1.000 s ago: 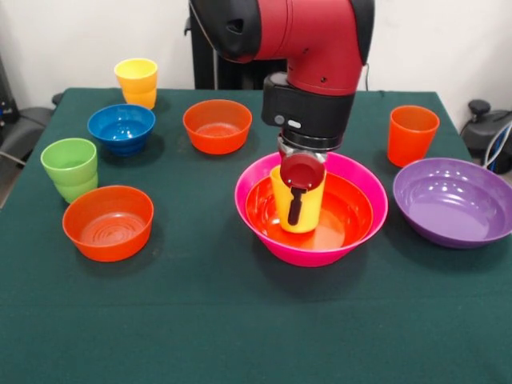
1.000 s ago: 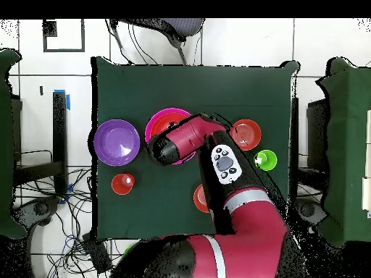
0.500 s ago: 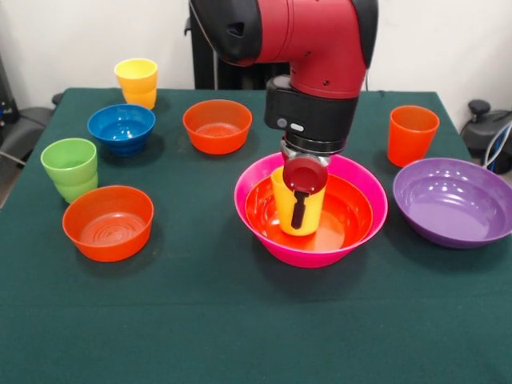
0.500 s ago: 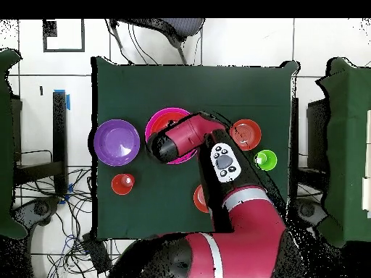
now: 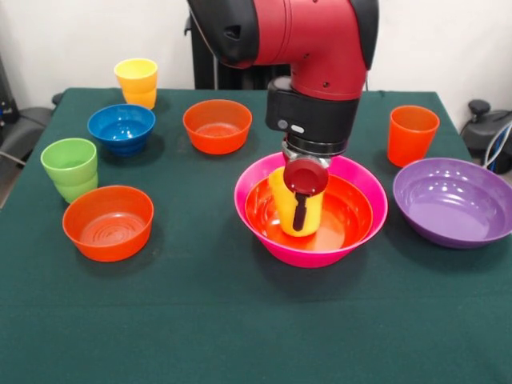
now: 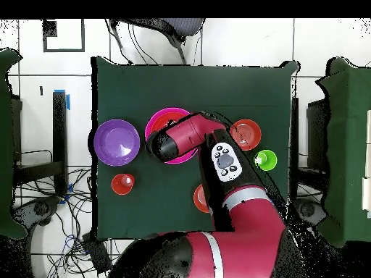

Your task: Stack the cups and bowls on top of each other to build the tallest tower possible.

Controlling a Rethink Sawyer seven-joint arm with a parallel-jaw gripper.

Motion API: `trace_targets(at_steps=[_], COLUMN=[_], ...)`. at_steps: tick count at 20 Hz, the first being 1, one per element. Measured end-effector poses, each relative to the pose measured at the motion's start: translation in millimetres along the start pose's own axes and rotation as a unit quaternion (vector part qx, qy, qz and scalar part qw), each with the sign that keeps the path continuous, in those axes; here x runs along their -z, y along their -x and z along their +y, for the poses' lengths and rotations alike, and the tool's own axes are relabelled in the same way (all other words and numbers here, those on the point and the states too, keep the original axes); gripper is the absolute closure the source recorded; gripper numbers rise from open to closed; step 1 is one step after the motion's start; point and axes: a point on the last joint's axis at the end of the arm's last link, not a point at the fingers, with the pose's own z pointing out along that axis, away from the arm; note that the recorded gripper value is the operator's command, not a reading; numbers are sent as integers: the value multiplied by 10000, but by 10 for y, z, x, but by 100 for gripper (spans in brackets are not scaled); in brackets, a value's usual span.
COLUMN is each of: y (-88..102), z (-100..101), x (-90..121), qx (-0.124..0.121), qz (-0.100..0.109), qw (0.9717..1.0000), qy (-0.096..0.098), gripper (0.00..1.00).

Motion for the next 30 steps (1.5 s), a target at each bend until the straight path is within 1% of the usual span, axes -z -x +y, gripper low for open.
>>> trace_targets(at_steps=[4,6,20,24,26,27,30], y=[1,8,-1,-6,-23,-47,-106], z=[29,106,90,81,53,14,-73], x=[-41,-123,-130,-119,-94,-56,42], qx=[-6,-5,-21,-59,-129,-226,-404], qz=[-3,-12,-11,-22,-32,-37,-15], qw=[10000,9999,9999,9999,9998,9996,9990], qy=[39,128,120,129,135,157,211], gripper=[0,0,0,0,0,0,0])
